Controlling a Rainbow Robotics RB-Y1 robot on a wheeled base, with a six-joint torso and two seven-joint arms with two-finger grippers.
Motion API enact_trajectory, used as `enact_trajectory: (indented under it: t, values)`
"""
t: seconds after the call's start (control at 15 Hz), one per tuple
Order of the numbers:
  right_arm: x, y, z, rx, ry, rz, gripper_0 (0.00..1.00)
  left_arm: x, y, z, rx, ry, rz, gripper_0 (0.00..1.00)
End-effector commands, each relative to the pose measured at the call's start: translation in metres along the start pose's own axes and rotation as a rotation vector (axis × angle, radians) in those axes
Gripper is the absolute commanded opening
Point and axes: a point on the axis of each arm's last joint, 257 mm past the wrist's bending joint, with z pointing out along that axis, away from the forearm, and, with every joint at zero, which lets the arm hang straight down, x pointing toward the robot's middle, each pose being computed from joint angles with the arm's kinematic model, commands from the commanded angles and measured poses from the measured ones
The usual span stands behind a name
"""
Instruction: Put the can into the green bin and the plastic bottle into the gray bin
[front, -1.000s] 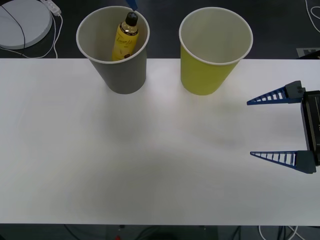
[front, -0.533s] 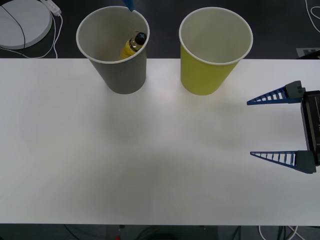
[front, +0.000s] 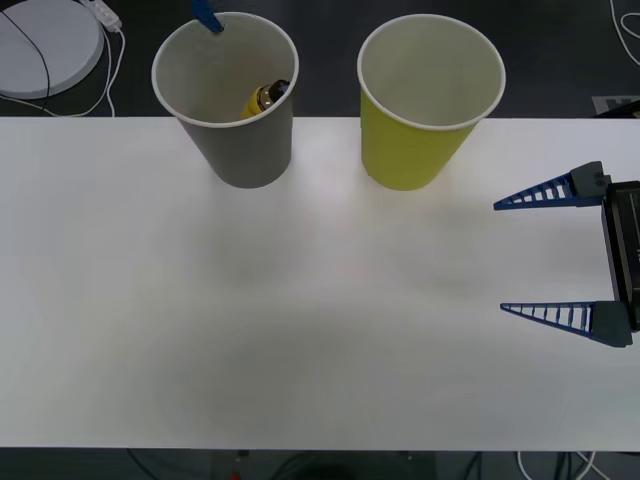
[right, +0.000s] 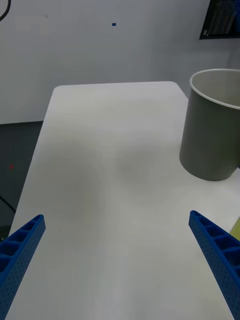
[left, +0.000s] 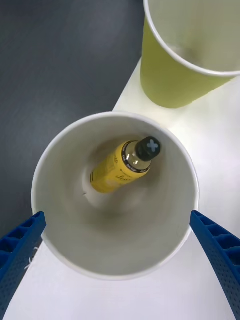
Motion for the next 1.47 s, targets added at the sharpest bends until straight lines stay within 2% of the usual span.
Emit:
enact_trajectory:
  t: [0.07, 0.33, 0.47, 0.73, 1.13, 1.33, 1.47]
  values:
    - [0.000, 0.000, 0.000, 0.000, 0.000, 0.000, 1.00, 0.028, 0.000, -0.012, 0.009, -0.007, -0.003, 1.00]
    - [0.000, 0.000, 0.000, 0.000, 0.000, 0.000, 1.00, 0.068, -0.003, -0.028, 0.010, -0.022, -0.014, 1.00]
    - [0.000, 0.000, 0.000, 0.000, 0.000, 0.000, 1.00, 0.086, -0.009, -0.031, 0.022, -0.060, -0.034, 1.00]
    - [0.000, 0.000, 0.000, 0.000, 0.000, 0.000, 1.00, 0.120, -0.025, -0.036, 0.053, -0.099, -0.056, 1.00]
    - [0.000, 0.000, 0.000, 0.000, 0.000, 0.000, 1.00, 0.150, -0.046, -0.023, 0.138, -0.252, -0.088, 1.00]
    - [0.000, 0.000, 0.000, 0.000, 0.000, 0.000, 1.00, 0.156, -0.062, -0.012, 0.149, -0.328, -0.099, 1.00]
    - [0.000, 0.000, 0.000, 0.000, 0.000, 0.000, 1.00, 0.158, -0.077, -0.004, 0.121, -0.366, -0.097, 1.00]
